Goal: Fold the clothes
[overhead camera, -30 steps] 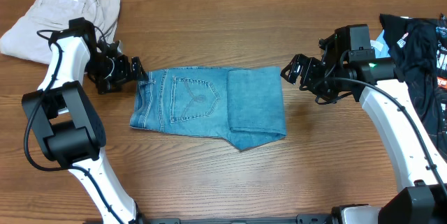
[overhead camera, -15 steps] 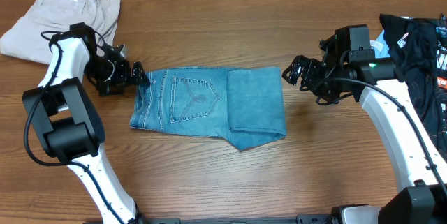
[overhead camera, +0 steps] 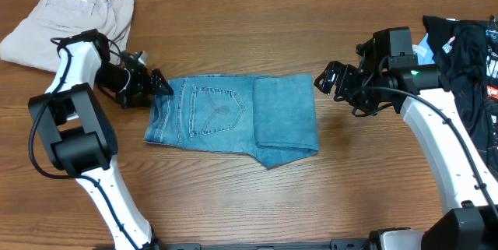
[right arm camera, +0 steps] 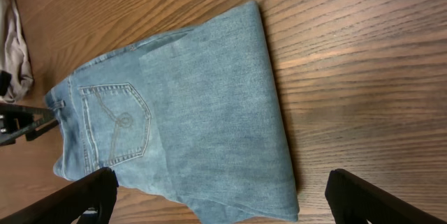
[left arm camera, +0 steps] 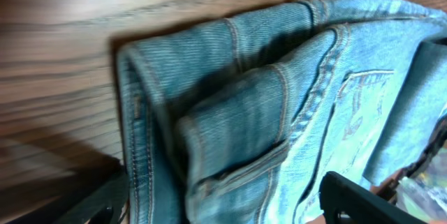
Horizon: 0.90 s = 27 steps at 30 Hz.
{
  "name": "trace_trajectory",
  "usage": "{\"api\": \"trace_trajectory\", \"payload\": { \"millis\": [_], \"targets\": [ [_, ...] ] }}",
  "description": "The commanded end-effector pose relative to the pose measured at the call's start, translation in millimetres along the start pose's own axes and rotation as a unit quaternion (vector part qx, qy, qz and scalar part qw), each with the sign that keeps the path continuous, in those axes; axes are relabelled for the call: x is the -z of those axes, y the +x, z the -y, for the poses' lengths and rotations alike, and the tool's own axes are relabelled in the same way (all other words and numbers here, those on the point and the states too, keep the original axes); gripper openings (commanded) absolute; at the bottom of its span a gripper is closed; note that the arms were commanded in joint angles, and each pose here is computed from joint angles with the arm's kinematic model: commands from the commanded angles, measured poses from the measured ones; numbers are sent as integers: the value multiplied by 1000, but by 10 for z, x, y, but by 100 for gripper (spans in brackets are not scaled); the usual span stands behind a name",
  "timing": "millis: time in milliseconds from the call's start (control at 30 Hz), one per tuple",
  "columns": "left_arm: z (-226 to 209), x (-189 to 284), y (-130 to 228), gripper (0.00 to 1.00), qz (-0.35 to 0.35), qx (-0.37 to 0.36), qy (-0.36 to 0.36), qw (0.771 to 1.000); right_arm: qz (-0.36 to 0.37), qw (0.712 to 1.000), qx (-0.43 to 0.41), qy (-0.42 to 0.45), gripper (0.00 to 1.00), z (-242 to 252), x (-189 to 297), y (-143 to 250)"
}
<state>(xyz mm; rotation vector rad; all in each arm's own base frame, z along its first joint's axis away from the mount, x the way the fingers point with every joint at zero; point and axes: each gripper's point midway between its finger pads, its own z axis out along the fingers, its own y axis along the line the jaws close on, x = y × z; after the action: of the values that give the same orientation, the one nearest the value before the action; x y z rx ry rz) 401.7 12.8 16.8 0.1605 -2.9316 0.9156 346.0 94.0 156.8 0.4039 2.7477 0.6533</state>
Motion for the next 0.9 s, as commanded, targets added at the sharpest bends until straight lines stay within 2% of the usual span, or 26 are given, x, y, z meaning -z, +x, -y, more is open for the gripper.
{"api": "trace_trajectory", "payload": {
  "millis": [0,167,200,300,467,667,867],
  "targets": [
    [-264,-713,311,85,-101,25,-7,995,14,1000,9,-1,100,-35,74,-38],
    [-283,-842,351,50,-116,27,-6,993,13,1000,9,-1,100,-33,74,-35],
    [-287,-844,342,36,-114,27,-7,993,13,1000,9,-1,100,-33,74,-34],
    [-304,-838,340,4,-113,33,-10,993,13,1000,9,-1,100,-33,74,-34],
    [-369,-812,315,4,-109,50,-26,992,11,1000,8,0,100,-28,73,-23],
    [-766,-574,274,4,-102,122,-139,978,3,1000,4,4,100,-7,73,16],
    [-956,-159,80,4,-64,166,-189,966,3,1000,4,7,100,6,73,19]
  ]
}}
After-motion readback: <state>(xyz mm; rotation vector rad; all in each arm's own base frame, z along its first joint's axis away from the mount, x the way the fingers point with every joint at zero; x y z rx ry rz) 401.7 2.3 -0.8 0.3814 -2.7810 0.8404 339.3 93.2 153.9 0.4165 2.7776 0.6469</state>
